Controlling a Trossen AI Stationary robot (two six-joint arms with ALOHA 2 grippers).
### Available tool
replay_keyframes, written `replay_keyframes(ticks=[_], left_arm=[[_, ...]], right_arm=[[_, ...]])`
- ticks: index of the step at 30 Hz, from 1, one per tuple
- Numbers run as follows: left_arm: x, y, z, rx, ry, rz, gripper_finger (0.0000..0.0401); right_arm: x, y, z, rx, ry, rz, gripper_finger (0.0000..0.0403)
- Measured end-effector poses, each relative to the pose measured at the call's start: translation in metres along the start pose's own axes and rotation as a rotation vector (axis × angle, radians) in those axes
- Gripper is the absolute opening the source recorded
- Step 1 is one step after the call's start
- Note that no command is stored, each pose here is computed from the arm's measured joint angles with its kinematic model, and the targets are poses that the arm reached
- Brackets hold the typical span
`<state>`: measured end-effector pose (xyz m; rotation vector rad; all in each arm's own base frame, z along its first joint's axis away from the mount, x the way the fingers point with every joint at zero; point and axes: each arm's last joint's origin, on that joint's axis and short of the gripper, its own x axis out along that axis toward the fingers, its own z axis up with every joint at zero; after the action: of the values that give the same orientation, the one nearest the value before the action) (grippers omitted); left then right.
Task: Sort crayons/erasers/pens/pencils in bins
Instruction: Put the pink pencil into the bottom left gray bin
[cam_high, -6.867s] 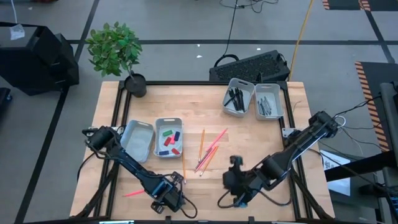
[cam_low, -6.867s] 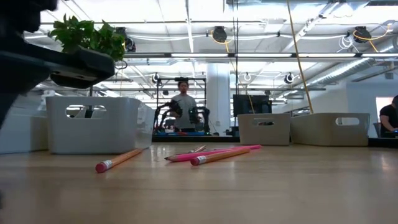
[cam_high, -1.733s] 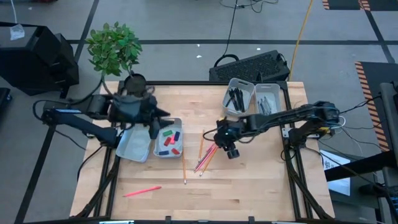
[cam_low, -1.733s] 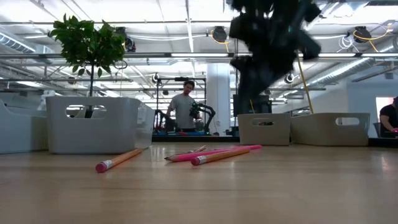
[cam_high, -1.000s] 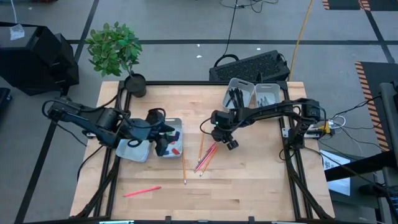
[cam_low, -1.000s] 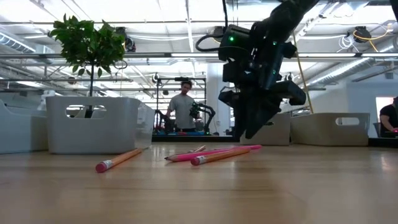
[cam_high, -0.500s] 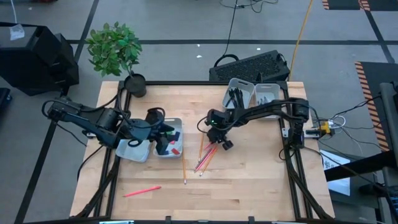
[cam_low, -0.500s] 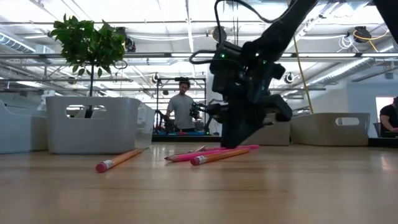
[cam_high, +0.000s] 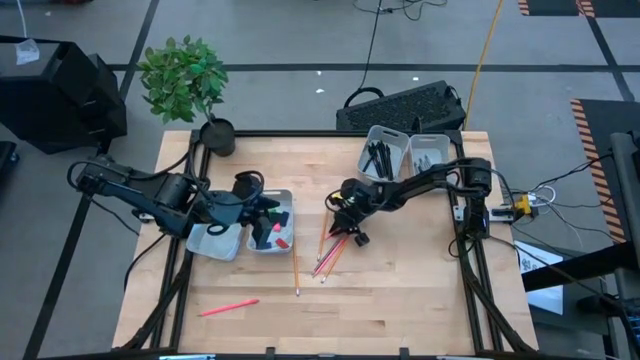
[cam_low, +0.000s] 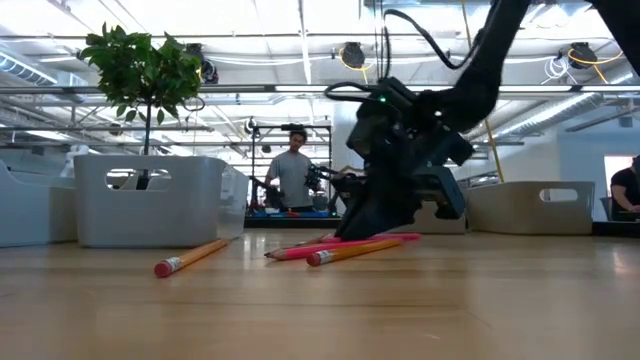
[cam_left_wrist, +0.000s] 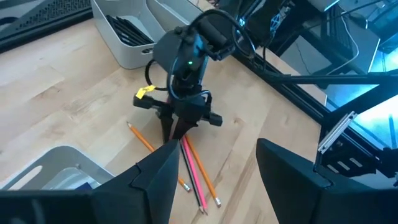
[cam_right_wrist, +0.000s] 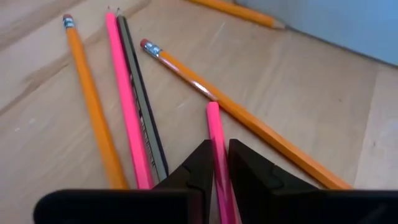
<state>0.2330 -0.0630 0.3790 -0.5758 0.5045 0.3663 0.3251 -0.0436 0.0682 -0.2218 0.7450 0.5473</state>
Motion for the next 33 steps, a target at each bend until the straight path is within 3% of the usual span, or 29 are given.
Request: replay_keyframes(ticks=[9, 33], left_arm=[[0.001, 0.002, 0.002, -0.01, -0.007, 0.012, 0.0216], [0.003, 0.005, 0.005, -0.012, -0.013, 0.022, 0.0216]], right_arm=[[-0.002, 0.018, -0.026, 0.058, -0.016, -0.029, 0.0045], [-0.006, 0.019, -0.024, 0.066, -0.011, -0.062, 0.0013]])
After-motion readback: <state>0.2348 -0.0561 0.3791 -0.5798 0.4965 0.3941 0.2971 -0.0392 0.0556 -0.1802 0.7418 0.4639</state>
